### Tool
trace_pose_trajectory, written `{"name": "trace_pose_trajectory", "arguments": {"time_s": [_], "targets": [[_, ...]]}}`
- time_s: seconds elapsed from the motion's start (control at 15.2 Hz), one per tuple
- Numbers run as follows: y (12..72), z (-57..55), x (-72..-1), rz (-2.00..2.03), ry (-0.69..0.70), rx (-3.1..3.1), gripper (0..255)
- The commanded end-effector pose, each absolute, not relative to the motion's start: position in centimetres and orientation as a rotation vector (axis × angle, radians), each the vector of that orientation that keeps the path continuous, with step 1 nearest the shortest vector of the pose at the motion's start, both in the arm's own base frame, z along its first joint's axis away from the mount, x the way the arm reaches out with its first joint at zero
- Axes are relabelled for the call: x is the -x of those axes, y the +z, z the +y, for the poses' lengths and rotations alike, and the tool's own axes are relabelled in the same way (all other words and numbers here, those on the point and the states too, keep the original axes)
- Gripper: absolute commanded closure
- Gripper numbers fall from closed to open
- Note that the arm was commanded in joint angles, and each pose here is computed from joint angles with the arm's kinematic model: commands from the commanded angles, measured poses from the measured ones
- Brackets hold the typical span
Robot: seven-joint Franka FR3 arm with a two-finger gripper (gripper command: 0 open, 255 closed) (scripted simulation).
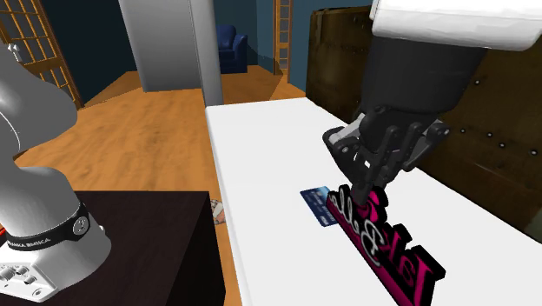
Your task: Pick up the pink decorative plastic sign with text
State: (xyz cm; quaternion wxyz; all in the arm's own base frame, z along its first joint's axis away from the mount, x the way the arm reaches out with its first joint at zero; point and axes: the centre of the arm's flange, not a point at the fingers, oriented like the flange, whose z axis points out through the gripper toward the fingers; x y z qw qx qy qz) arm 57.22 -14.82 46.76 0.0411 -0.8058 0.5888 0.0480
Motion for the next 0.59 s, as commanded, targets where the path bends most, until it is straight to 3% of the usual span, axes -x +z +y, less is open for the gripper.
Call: {"name": "trace_pose_trajectory", "arguments": {"time_s": [0.0, 0.53], "targets": [[47.3, -14.8, -57.2, 1.803, 0.147, 2.468, 255], [51.5, -14.8, -57.2, 1.803, 0.147, 2.467, 255]]}}
